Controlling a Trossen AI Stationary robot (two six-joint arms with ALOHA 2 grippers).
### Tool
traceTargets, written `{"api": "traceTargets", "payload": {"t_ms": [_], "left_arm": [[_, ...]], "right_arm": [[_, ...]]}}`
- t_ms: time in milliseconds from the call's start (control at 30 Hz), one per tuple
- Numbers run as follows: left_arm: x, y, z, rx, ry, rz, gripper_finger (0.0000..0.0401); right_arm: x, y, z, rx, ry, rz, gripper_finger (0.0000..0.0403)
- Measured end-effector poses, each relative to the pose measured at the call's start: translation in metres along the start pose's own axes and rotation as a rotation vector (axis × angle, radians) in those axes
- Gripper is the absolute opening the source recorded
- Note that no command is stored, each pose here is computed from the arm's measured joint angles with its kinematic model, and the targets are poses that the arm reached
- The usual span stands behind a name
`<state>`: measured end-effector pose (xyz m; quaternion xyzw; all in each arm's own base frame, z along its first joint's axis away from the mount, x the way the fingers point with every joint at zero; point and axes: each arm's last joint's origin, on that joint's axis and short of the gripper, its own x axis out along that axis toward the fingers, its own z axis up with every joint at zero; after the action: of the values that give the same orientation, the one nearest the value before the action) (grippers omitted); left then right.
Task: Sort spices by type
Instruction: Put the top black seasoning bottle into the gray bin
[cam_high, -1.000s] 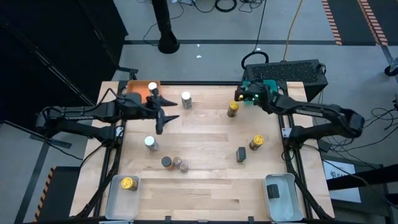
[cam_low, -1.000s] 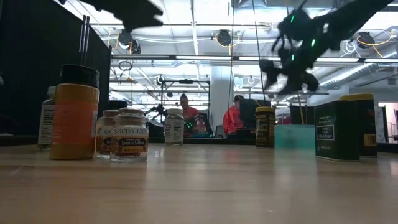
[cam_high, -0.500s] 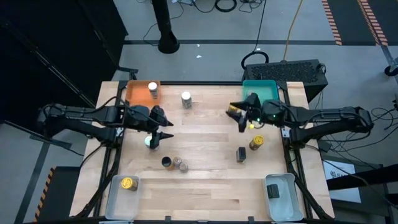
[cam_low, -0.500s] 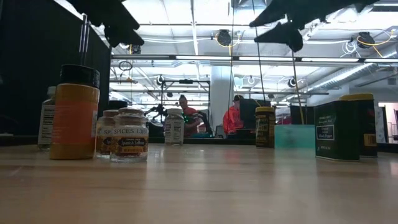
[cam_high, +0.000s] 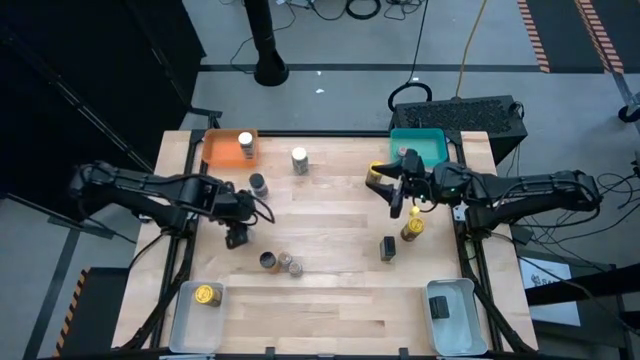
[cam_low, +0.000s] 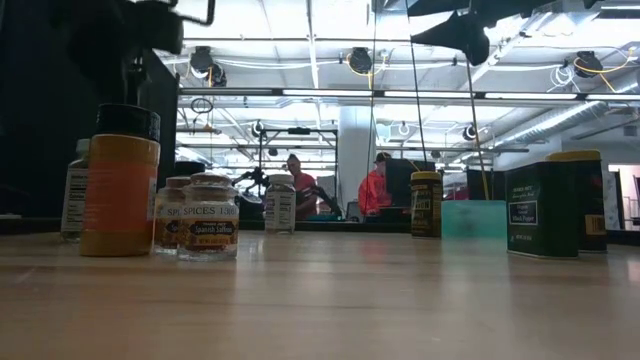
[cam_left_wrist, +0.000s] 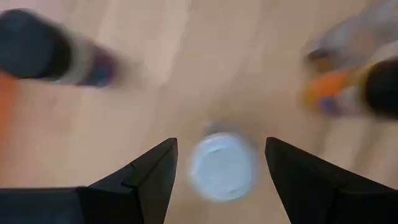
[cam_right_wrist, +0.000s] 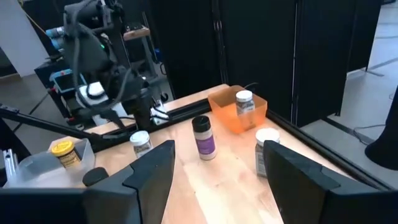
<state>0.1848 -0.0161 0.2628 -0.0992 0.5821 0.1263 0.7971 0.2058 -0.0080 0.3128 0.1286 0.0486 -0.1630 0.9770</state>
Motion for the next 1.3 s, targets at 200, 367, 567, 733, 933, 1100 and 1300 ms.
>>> {"api": "traceTargets", "payload": {"t_ms": [200, 367, 567, 733, 933, 1100, 1300], "left_arm": [[-0.011, 0.021, 0.022, 0.123, -0.003, -0.036, 0.0250], [-0.028, 0.053, 0.041, 0.194, 0.002, -0.007, 0.0250], [-0.012, 0.101, 0.058, 0.196, 0.093, -0.076, 0.0232], [0.013, 0.124, 0.067, 0.174, 0.177, -0.066, 0.0220], [0.016, 0.123, 0.073, 0.201, 0.137, -0.044, 0.0219], [0.017, 0.125, 0.074, 0.195, 0.133, -0.014, 0.0231], [0.024, 0.127, 0.078, 0.191, 0.141, -0.017, 0.0283]], "right_arm": [[0.000, 0.000, 0.000, -0.006, 0.000, -0.001, 0.0226], [0.000, 0.000, 0.000, -0.024, 0.000, -0.002, 0.0226], [0.000, -0.001, 0.000, -0.047, -0.001, -0.008, 0.0226], [0.001, -0.004, 0.001, -0.045, -0.001, -0.023, 0.0226], [0.002, -0.005, 0.000, -0.065, 0.007, -0.029, 0.0226], [0.002, -0.005, 0.000, -0.071, 0.012, -0.030, 0.0226], [0.002, -0.005, 0.000, -0.071, 0.012, -0.030, 0.0226]]}}
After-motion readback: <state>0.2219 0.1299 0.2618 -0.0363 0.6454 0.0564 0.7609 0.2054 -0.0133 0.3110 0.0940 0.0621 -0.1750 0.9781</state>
